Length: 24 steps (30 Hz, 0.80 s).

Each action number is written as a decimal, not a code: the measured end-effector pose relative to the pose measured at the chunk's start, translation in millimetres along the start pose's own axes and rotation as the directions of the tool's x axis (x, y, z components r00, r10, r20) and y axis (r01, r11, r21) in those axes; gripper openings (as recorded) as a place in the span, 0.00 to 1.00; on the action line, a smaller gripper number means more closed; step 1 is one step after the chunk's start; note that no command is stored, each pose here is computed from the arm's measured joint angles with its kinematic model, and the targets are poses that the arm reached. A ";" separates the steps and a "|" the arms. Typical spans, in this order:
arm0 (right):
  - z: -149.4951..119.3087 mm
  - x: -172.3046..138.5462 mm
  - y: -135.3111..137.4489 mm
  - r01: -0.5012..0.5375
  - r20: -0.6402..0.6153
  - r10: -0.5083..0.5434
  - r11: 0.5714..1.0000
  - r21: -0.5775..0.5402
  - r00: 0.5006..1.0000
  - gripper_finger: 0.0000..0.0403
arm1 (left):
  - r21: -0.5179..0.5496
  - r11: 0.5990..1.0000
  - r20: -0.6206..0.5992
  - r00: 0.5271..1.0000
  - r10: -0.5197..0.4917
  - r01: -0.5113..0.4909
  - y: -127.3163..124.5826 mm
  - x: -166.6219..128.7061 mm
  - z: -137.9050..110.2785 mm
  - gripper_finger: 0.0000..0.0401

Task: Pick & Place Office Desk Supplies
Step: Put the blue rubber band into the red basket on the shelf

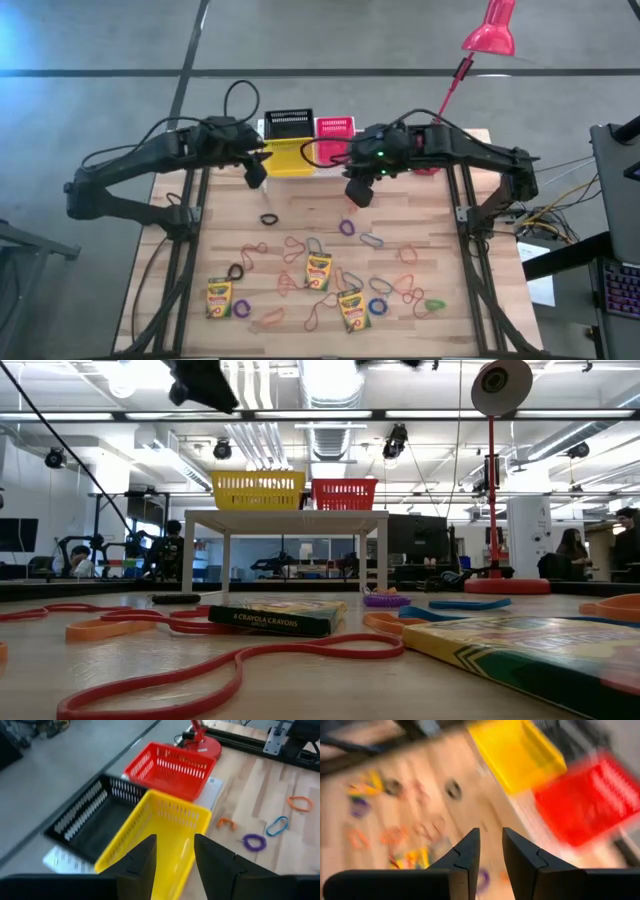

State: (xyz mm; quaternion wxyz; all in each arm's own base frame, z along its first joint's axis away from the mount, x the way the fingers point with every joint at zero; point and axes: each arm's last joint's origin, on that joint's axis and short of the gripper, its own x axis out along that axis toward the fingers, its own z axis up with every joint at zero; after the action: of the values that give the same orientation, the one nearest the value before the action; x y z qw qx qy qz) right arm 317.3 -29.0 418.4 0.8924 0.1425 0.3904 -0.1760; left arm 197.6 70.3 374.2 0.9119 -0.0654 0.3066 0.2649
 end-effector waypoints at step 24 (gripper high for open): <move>-226.1 134.6 -22.0 -0.178 -0.401 0.120 0.978 -0.110 0.908 0.55 | -0.087 0.996 -0.171 0.985 0.021 -0.037 8.0 -24.6 -25.4 0.31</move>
State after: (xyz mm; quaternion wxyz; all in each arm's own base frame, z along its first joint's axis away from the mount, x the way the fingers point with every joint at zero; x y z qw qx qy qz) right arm 247.0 12.6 167.3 0.8149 0.1393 0.5607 -0.0466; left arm 163.5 59.0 368.7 0.8745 -0.1242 0.3721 0.2852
